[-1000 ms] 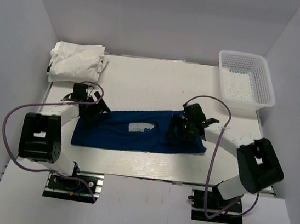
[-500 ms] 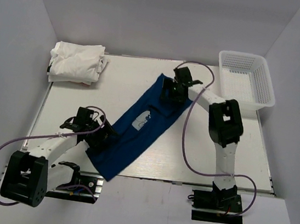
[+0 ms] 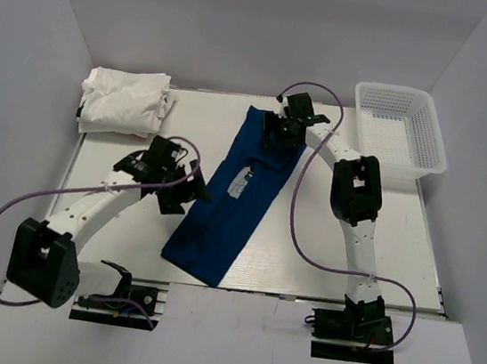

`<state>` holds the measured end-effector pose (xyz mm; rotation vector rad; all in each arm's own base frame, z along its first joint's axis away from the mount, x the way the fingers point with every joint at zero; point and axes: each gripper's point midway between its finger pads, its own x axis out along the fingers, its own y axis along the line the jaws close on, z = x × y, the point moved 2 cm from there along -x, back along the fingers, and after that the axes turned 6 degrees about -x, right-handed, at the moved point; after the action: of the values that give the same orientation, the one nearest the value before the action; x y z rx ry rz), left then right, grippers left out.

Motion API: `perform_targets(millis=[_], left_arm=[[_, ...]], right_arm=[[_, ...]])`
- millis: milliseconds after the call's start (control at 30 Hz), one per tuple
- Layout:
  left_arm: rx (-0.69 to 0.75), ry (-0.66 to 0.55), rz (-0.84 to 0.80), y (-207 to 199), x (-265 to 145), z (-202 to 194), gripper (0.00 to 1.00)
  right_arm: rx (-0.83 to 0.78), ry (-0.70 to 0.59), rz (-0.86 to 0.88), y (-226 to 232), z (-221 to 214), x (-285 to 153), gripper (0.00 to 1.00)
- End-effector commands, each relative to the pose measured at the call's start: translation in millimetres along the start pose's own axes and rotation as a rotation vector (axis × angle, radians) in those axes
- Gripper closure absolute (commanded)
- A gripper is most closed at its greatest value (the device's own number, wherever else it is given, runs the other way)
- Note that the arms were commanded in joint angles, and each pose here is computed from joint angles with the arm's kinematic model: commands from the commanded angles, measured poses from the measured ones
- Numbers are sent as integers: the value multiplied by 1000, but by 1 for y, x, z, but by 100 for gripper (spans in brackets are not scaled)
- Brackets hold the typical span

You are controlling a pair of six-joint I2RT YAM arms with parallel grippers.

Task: Fold and stack the t-shirts
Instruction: Rotate the tshirt 90 degrees

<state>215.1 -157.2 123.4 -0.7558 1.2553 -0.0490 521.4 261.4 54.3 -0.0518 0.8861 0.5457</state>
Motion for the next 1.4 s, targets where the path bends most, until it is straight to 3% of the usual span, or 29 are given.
perform_targets(millis=[0,133,300,400,667,833,1067,1367], left_arm=[[190,-14,62,-14,-1,11,0],[297,35,10,-45,27,5,0],[469,137,97,-49,61,-19,0],[620,142,109,-50,61,-29,0],[681,297,257,2,89,-72,0],[709,381,267,9,103,-94,0],[706,536,72,-39,130,-148,0],[724,464,-83,-133,135,-170,0]], right_arm=[[-77,-37,60,15,24,-50,10],[-9,-43,24,22,24,-95,10],[97,64,7,26,-17,-103,10],[85,109,19,23,-34,-92,10],[63,196,64,21,-48,-55,10],[61,222,35,12,-57,-37,10],[68,219,-5,-5,-51,-8,10],[7,92,26,-28,-10,2,10]])
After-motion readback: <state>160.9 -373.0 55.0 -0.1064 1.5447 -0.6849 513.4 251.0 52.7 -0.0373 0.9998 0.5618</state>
